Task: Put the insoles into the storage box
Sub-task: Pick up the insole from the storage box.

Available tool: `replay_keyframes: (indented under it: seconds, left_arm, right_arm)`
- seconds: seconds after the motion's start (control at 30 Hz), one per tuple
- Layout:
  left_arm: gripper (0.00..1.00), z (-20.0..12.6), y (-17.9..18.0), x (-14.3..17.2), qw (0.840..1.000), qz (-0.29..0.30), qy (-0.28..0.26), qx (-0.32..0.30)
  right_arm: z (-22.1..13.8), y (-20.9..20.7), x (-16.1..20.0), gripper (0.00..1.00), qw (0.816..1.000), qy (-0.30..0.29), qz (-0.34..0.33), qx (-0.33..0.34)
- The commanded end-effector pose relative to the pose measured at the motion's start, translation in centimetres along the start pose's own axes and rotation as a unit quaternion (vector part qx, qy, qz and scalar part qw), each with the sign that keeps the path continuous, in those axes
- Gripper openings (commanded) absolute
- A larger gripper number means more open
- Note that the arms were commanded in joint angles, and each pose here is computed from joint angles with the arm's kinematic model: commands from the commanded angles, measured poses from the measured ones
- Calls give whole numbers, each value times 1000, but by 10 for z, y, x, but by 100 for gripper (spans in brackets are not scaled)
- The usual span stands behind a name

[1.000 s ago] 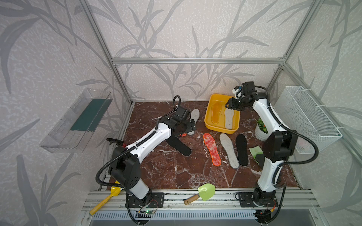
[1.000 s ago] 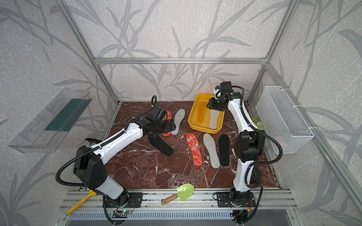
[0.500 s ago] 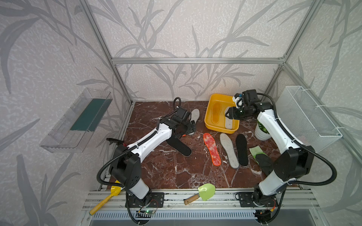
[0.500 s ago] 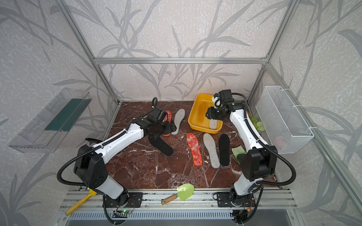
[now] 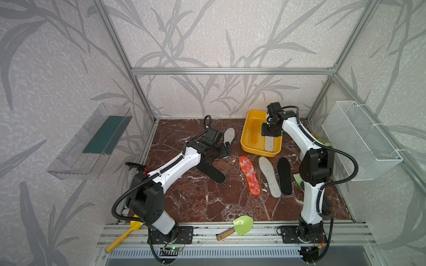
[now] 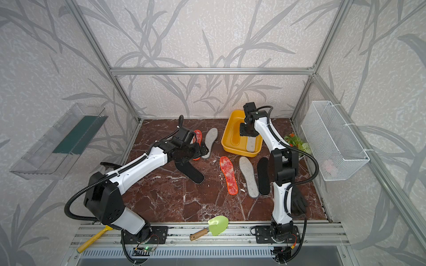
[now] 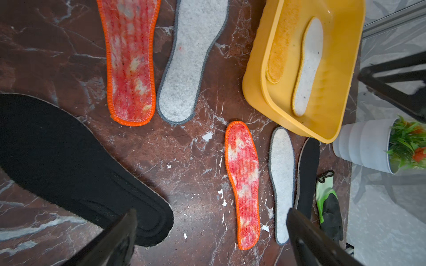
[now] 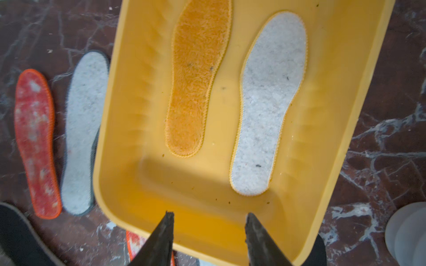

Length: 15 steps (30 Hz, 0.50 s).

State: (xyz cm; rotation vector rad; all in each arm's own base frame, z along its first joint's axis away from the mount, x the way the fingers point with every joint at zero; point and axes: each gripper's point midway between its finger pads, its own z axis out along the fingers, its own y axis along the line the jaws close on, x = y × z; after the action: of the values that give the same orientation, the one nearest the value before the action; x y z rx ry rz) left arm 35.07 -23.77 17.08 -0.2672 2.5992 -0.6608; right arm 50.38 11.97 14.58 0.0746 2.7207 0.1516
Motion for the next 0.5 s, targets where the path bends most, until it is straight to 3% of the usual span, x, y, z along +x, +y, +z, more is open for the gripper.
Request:
replay_keyframes:
  seconds: [0.0, 0.47]
  left_arm:
    - [99, -12, -12, -5, 999, 19, -9, 35]
    - [99, -15, -8, -15, 999, 30, -7, 37]
  right_arm:
    - [13, -12, -2, 49, 999, 27, 6, 44]
    - [70, -33, 0, 52, 989, 79, 9, 127]
